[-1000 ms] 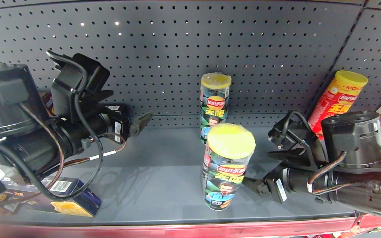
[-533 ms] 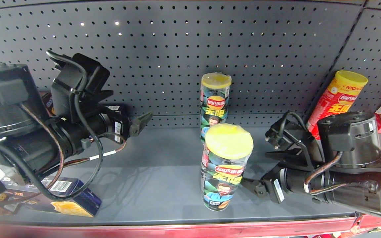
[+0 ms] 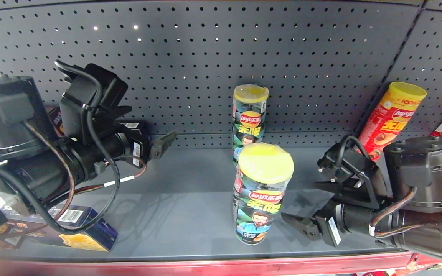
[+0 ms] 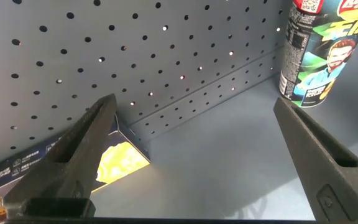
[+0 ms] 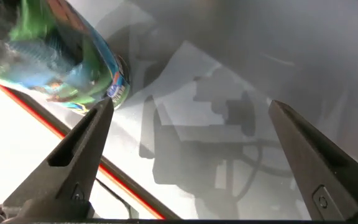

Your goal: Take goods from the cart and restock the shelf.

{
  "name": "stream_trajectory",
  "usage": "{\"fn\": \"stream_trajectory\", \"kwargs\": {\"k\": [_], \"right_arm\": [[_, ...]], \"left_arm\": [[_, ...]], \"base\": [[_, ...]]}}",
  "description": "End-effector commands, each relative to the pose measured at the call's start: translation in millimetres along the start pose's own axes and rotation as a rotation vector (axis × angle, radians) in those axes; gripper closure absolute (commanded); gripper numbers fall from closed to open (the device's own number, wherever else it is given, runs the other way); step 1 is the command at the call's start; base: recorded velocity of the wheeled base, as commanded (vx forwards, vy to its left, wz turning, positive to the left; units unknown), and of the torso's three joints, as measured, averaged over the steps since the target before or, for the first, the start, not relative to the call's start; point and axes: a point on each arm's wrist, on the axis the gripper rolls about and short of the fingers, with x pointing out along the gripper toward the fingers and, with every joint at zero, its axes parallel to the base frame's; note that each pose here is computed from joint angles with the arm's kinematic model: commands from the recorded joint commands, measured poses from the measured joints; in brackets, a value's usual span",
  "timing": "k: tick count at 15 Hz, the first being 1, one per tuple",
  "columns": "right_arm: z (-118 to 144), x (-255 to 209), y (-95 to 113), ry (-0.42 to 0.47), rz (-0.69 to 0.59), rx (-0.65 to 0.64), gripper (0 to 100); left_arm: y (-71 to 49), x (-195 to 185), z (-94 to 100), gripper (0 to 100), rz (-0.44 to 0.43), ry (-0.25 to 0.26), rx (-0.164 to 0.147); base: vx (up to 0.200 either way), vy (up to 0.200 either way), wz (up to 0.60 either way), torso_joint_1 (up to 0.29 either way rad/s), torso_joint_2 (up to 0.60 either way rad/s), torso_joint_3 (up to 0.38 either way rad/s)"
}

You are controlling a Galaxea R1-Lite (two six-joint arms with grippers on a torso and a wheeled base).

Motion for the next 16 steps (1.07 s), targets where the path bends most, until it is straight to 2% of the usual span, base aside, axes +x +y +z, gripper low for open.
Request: {"fn": "stream_trajectory", "kwargs": {"k": [1, 15, 16], "right_arm": [[2.8, -3.9, 1.7, -0.018, 0.009, -0.003, 0], [7.3, 3.2, 1.1, -0.018, 0.003, -0.001, 0], [12.8, -9.4, -6.6, -0.062, -0.023, 0.016, 0]], "left_arm": [[-0.3, 0.3, -0.9, 0, -0.001, 0.003, 0.001], [-0.6, 0.1, -2.1, 0, -0.002, 0.008, 0.0], [-1.0, -4.0, -5.1, 0, -0.005, 0.018, 0.001]], "base": [[0.0, 0.0, 0.0, 0.0, 0.0, 0.0], [0.0, 0.0, 0.0, 0.0, 0.0, 0.0], [0.0, 0.0, 0.0, 0.0, 0.0, 0.0]]}}
